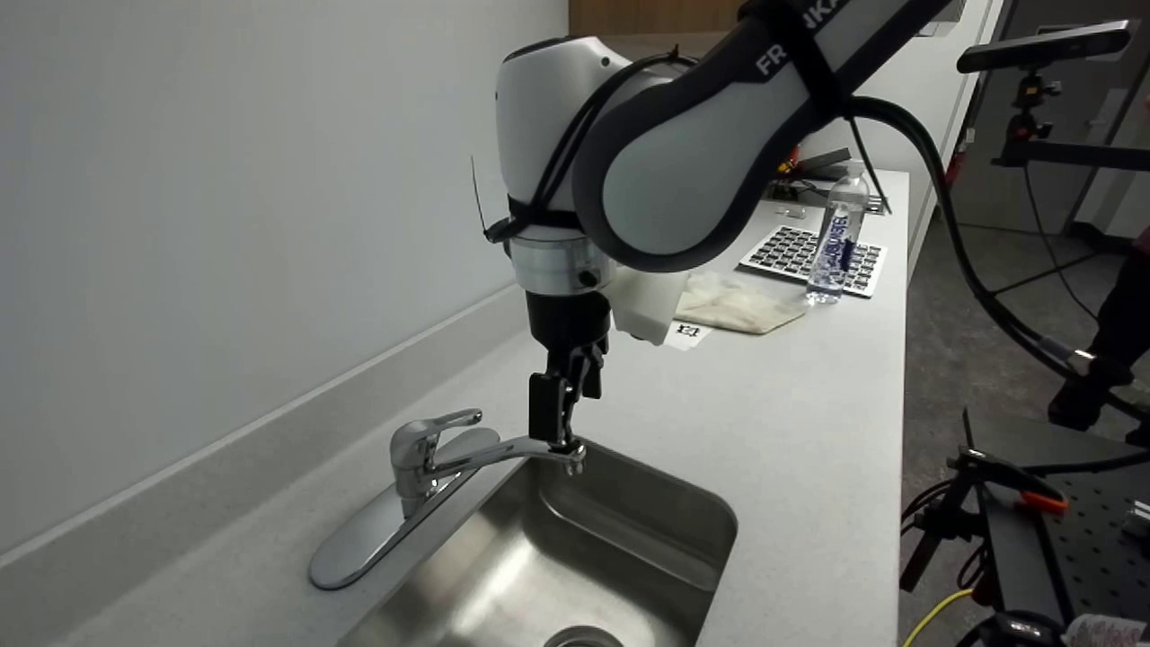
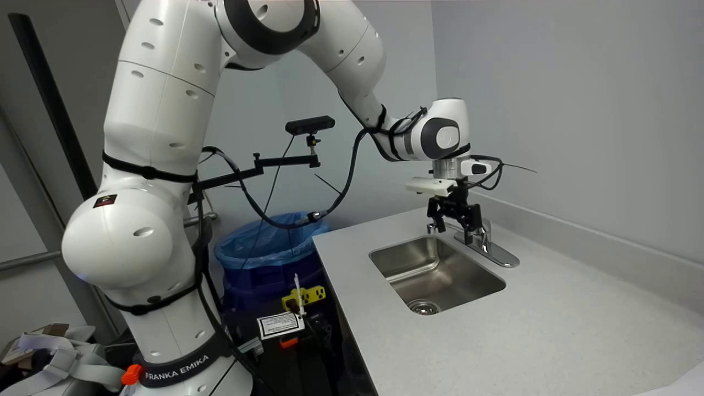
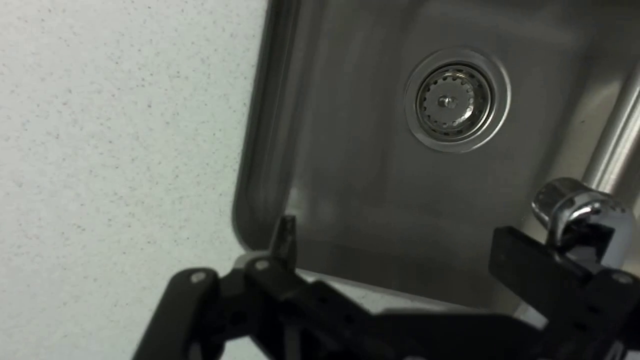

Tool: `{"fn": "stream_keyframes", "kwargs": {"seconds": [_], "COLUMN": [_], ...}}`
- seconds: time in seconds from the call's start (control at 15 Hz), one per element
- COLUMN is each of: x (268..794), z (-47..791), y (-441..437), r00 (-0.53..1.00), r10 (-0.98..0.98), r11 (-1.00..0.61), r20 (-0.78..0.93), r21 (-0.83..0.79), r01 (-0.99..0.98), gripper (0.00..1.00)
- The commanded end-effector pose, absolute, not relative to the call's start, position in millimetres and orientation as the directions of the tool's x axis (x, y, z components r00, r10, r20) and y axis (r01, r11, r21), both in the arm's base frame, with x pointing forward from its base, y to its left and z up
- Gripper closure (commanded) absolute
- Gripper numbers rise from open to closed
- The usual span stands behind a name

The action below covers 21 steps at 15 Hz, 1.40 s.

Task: Turn the faucet to the left and then lift the handle

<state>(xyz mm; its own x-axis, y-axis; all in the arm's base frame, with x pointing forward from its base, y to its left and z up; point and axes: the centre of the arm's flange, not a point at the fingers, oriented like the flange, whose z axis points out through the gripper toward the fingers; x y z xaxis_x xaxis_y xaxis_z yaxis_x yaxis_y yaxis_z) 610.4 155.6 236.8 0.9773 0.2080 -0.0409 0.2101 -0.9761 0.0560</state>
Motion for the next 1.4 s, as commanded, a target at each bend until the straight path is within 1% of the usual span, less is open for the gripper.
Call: {"fn": "stream_keyframes", "kwargs": {"seconds": [0.0, 0.27, 1.0, 1.07, 1.13, 1.27, 1.33], "x": [585.6, 582.1, 602.7, 605.7, 608.2, 614.1, 616.9], "z": [227.2, 224.9, 257.4, 262.1, 266.3, 272.6, 274.7], "y": [178.9, 181.0, 153.3, 149.7, 147.1, 145.2, 145.9], "r00": [0.963, 0.96, 0.966, 0.966, 0.966, 0.967, 0.967], "r10": [0.263, 0.272, 0.257, 0.256, 0.256, 0.251, 0.247], "r11": [-0.963, -0.96, -0.966, -0.966, -0.966, -0.968, -0.969], "r20": [-0.053, -0.059, 0.003, 0.012, 0.022, 0.054, 0.064], "r21": [0.048, 0.045, 0.031, 0.033, 0.031, 0.024, 0.019], "r01": [0.266, 0.275, 0.257, 0.256, 0.255, 0.25, 0.246], "gripper": [0.0, 0.0, 0.0, 0.12, 0.28, 0.42, 0.51]}}
